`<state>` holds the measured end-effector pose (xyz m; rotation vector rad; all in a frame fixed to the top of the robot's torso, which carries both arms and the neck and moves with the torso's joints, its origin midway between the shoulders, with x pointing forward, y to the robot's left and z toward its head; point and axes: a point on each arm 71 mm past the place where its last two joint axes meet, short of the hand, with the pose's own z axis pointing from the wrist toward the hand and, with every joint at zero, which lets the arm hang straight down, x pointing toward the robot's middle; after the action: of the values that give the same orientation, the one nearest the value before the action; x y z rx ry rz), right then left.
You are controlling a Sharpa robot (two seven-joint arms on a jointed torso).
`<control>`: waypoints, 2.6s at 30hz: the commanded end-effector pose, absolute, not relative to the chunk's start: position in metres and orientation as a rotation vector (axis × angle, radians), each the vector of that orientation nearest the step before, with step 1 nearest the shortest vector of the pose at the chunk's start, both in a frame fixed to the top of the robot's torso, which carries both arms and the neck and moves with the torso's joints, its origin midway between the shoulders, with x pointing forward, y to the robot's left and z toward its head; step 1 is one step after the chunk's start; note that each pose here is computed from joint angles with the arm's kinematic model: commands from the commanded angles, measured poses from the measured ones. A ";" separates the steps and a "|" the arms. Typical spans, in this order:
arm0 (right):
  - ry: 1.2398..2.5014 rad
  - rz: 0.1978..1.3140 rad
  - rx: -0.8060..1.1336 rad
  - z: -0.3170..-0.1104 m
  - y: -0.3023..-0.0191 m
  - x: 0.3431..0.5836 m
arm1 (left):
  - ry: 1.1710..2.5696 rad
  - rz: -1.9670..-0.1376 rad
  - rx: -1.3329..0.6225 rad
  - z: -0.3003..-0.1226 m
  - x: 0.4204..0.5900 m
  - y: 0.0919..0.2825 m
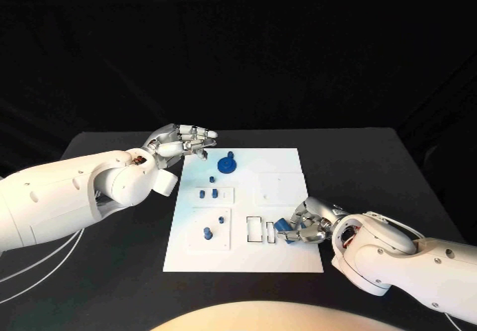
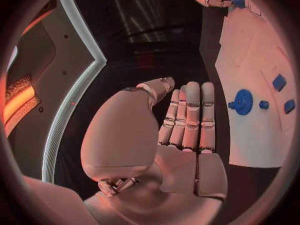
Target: Assemble the parts on the task board
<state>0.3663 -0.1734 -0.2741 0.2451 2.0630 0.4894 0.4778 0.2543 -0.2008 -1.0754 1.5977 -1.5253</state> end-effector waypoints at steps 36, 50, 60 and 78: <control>2.094 0.617 0.263 -0.268 -0.117 0.372 | 1.617 -1.550 -1.070 -0.201 0.478 0.249; 2.141 0.590 0.208 -0.272 -0.113 0.373 | 1.619 -1.546 -1.071 -0.201 0.477 0.250; 2.121 0.597 0.207 -0.271 -0.113 0.373 | 1.619 -1.543 -1.073 -0.201 0.477 0.252; 2.082 0.697 0.167 -0.262 -0.122 0.363 | 1.616 -1.531 -1.078 -0.202 0.478 0.255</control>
<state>0.3656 -0.1256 -0.2644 0.2140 2.0978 0.6320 0.4781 0.2560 -0.2023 -1.0829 1.6143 -1.5157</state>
